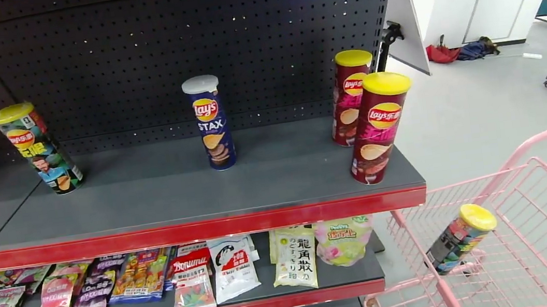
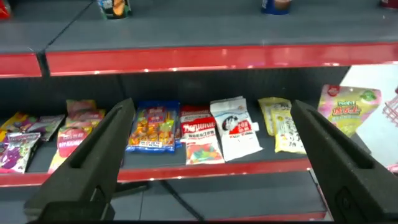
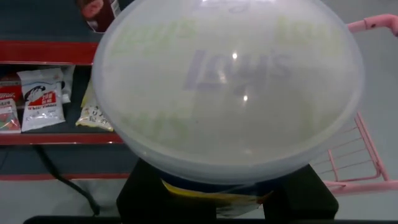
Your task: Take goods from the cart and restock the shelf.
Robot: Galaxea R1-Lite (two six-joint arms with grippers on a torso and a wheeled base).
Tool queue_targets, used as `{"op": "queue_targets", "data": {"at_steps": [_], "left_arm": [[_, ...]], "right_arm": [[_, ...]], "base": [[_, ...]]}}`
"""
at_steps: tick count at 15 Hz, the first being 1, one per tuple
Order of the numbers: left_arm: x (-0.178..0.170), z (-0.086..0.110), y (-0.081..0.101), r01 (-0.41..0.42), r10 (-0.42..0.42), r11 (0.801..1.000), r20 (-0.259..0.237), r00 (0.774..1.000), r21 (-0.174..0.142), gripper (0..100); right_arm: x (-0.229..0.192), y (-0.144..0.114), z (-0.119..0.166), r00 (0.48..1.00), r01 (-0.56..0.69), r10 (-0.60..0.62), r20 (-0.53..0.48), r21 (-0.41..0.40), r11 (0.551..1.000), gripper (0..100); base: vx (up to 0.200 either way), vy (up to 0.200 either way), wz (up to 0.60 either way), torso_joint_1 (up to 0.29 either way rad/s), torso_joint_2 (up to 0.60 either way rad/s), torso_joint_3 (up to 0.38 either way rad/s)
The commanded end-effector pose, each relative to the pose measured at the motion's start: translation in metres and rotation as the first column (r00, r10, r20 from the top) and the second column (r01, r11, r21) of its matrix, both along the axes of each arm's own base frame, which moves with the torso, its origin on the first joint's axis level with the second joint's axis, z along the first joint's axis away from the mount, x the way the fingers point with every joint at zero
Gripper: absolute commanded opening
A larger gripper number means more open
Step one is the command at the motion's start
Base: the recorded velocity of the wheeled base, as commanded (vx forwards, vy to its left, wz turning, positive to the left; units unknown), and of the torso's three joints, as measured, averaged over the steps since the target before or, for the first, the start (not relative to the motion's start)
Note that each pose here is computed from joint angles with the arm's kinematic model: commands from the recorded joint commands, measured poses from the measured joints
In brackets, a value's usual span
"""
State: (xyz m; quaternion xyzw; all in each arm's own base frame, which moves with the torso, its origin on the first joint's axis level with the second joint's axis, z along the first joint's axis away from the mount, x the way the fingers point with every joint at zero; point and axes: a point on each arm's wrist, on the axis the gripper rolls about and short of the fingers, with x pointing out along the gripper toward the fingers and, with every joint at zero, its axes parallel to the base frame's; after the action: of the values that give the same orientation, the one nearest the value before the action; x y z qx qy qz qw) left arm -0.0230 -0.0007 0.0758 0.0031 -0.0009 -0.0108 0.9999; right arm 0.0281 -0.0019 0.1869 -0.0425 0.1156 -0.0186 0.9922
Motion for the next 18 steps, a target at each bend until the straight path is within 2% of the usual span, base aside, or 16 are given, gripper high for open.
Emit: {"op": "queue_targets", "data": {"at_steps": [1,2,12,18], "left_arm": [[0.000,0.000,0.000,-0.002,0.002,1.000,0.000,1.000,0.000,100],[0.000,0.000,0.000,0.000,0.000,1.000,0.000,1.000,0.001,100],[0.000,0.000,0.000,0.000,0.000,1.000,0.000,1.000,0.005,100],[0.000,0.000,0.000,-0.002,0.002,1.000,0.000,1.000,0.003,100]], "right_arm": [[-0.014,0.002,-0.010,0.999,-0.007,0.007,0.048,-0.006,1.000,0],[-0.018,0.003,-0.013,0.998,-0.013,0.014,0.060,-0.007,1.000,0],[-0.023,0.003,-0.015,0.997,-0.014,0.015,0.078,-0.008,1.000,0],[-0.025,0.003,-0.015,0.995,-0.012,0.013,0.095,-0.015,1.000,0]], "base": [[0.000,0.000,0.00,0.000,0.00,0.000],[0.000,0.000,0.00,0.000,0.00,0.000],[0.000,0.200,0.00,0.001,0.00,0.001],[0.000,0.000,0.00,0.000,0.00,0.000]]}}
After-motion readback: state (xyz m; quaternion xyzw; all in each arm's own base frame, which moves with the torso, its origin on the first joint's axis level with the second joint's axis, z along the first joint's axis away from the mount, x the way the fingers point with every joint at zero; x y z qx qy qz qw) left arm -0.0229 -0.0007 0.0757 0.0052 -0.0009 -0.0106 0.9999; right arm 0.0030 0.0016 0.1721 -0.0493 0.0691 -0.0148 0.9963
